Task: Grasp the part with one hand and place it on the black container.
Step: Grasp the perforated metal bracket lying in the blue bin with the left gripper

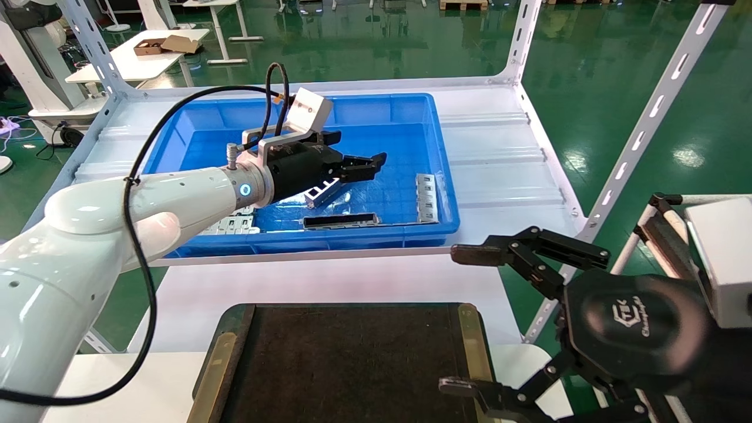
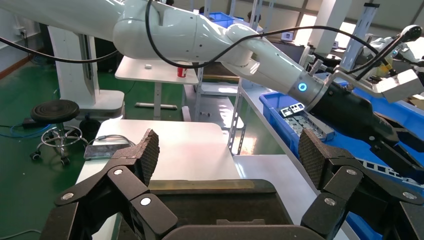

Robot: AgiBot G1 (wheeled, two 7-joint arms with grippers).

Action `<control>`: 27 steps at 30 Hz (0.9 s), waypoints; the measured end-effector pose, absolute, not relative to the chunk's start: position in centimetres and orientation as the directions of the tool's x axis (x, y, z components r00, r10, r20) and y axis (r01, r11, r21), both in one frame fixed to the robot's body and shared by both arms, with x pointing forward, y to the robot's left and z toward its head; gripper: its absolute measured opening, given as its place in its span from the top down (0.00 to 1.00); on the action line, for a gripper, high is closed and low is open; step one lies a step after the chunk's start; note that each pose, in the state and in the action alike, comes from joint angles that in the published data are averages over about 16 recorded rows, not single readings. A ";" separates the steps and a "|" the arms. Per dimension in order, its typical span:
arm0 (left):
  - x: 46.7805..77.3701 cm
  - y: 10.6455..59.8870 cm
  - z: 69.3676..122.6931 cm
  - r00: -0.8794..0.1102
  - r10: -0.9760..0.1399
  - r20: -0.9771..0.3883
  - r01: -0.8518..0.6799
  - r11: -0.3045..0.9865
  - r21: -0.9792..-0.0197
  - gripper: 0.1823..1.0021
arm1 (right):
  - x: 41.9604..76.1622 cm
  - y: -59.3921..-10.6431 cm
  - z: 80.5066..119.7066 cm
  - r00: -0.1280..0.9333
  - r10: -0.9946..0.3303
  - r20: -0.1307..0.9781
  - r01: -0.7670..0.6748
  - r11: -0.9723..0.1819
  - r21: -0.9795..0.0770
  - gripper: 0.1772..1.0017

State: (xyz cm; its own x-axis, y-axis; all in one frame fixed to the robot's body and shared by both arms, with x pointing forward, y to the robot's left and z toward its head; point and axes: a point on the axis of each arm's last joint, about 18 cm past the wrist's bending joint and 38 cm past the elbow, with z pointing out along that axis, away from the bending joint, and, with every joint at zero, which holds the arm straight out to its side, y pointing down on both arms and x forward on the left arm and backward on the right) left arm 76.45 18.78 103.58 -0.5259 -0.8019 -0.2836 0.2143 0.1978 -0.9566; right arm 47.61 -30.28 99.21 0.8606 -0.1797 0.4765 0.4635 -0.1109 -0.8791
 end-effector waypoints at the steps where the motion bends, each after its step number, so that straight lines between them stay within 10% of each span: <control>1: 76.7 18.8 103.4 -0.519 -0.808 -0.279 0.206 0.199 -0.958 0.00 | 47.6 -30.3 99.2 0.861 -0.180 0.476 0.464 -0.111 -0.879 0.00; 27: 78.2 20.1 99.4 -0.461 -0.864 -0.202 0.077 0.188 -0.979 0.08 | 47.6 -30.3 99.2 0.861 -0.180 0.476 0.464 -0.111 -0.879 0.11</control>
State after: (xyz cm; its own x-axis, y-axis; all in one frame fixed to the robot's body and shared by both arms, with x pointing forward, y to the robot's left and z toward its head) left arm 78.25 20.15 99.43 -0.4608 -0.8641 -0.2024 0.0767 0.1884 -0.9791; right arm 47.61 -30.28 99.21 0.8606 -0.1797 0.4765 0.4635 -0.1109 -0.8791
